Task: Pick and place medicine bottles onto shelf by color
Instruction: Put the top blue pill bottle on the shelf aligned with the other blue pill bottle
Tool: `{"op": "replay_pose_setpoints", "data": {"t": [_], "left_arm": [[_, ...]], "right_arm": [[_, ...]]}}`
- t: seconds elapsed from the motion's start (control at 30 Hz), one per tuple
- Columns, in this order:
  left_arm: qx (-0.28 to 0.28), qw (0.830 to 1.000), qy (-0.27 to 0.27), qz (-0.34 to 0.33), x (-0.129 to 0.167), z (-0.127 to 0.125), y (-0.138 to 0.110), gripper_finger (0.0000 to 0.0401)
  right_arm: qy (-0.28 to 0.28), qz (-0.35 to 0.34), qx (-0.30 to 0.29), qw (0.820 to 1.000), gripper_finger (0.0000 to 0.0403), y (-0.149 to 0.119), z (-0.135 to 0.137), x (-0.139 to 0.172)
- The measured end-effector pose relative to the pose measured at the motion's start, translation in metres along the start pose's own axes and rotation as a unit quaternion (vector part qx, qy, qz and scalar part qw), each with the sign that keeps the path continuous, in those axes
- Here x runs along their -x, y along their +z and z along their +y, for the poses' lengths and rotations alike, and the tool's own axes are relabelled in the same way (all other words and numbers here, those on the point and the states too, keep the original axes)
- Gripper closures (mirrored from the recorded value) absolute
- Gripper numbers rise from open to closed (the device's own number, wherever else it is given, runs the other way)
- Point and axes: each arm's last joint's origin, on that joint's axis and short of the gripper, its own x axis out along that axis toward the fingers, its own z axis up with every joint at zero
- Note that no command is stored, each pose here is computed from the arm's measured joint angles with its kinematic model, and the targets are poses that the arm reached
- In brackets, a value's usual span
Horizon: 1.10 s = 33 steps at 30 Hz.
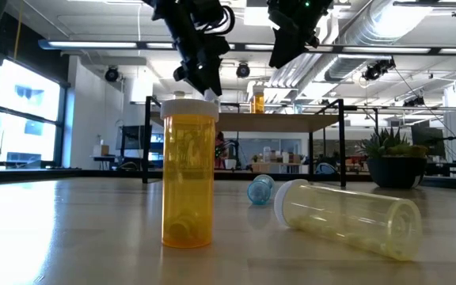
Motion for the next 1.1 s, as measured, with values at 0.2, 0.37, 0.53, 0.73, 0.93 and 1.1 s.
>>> {"op": "replay_pose_setpoints", "data": {"t": [0.2, 0.37, 0.53, 0.73, 0.93, 1.1], "left_arm": [[-0.006, 1.000, 0.000, -0.022, 0.012, 0.001, 0.002, 0.0205], [-0.019, 0.999, 0.000, -0.034, 0.034, 0.003, 0.007, 0.0208], [-0.033, 0.999, -0.001, -0.038, 0.062, 0.003, 0.008, 0.0208], [-0.072, 0.997, -0.013, -0.027, 0.089, -0.008, -0.004, 0.0208], [-0.107, 0.993, -0.040, -0.036, 0.106, -0.034, -0.011, 0.0208], [-0.142, 0.988, -0.061, 0.002, 0.085, -0.061, -0.032, 0.0208]], "right_arm": [[0.000, 0.000, 0.000, 1.000, 0.0258, 0.000, 0.000, 0.000], [0.000, 0.003, 0.001, 1.000, 0.0258, -0.001, 0.000, 0.000], [0.004, 0.023, 0.000, 1.000, 0.0258, -0.005, 0.000, 0.000], [0.006, 0.050, 0.005, 0.999, 0.0258, -0.010, 0.003, 0.002], [0.030, 0.061, 0.022, 0.997, 0.0258, -0.014, 0.017, 0.007], [0.052, 0.074, 0.028, 0.996, 0.0258, -0.018, 0.029, 0.012]]}}
